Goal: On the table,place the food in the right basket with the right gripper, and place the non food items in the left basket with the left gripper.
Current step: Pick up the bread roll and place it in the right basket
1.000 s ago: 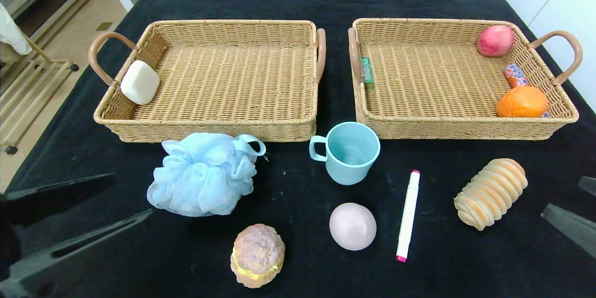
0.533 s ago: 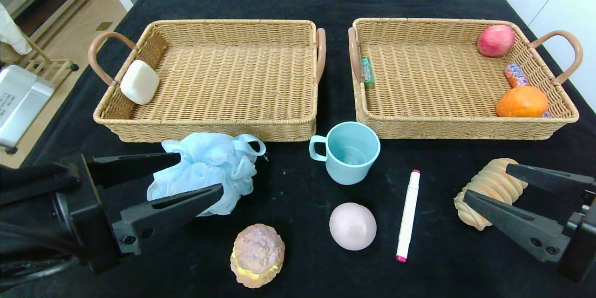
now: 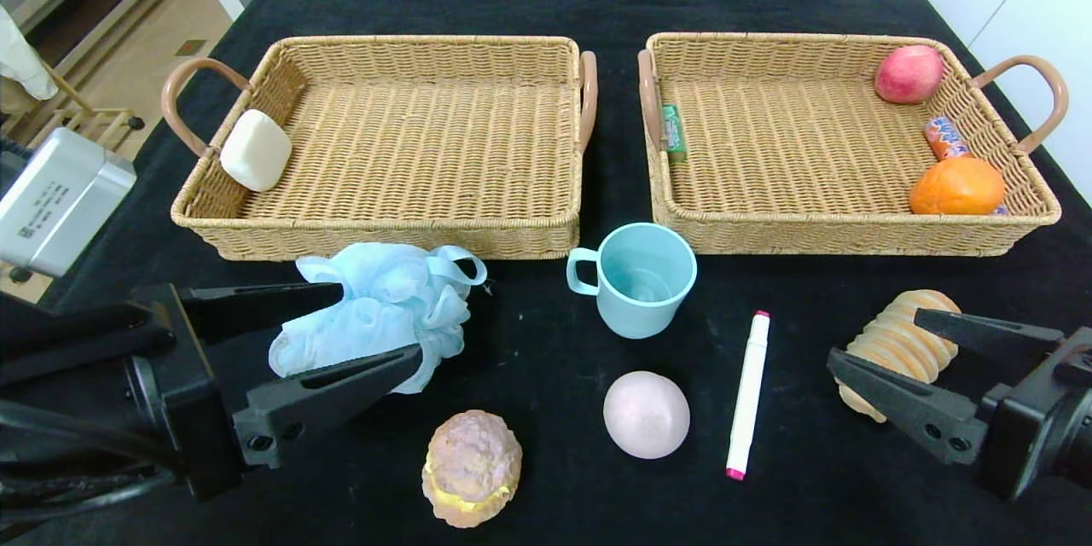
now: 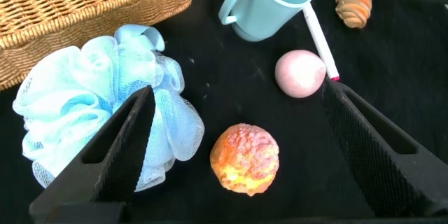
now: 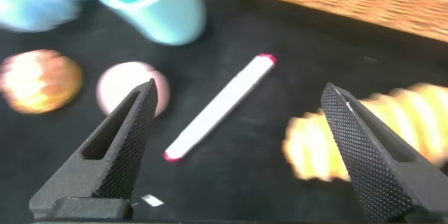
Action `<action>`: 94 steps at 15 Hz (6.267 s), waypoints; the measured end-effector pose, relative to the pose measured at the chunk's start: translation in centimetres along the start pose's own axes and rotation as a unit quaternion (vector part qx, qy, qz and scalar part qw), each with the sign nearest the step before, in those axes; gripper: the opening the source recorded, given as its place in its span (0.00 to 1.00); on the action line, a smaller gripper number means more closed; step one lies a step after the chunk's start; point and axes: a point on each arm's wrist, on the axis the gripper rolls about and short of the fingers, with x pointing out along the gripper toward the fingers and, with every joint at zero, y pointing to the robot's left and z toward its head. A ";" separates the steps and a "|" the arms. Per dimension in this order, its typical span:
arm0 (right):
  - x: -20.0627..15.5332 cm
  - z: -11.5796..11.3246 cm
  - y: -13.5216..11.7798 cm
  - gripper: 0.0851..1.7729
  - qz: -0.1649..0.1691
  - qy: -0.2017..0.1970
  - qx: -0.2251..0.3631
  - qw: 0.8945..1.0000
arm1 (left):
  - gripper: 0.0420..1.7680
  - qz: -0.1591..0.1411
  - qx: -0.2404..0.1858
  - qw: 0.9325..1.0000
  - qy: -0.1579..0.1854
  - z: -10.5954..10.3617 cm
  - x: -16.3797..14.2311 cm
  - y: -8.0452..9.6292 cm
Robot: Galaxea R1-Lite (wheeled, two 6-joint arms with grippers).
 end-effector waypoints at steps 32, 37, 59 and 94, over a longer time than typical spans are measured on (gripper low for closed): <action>9.7 2.7 -7.1 0.83 -0.318 0.235 0.345 0.851 | 0.97 -0.001 0.018 1.000 0.000 -0.3 -0.5 -0.2; 9.8 2.6 -7.1 0.47 -0.318 0.239 0.342 0.852 | 0.97 -0.002 0.022 1.000 -0.002 -0.3 -0.6 -0.2; 5.6 4.8 -5.1 0.18 -0.305 0.267 0.317 0.857 | 0.97 -0.004 0.031 1.000 0.001 -0.5 -0.7 -0.3; 16.1 15.3 -8.9 0.42 -0.260 0.036 0.204 0.943 | 0.97 -0.022 0.046 0.999 -0.017 -0.2 -1.6 -1.1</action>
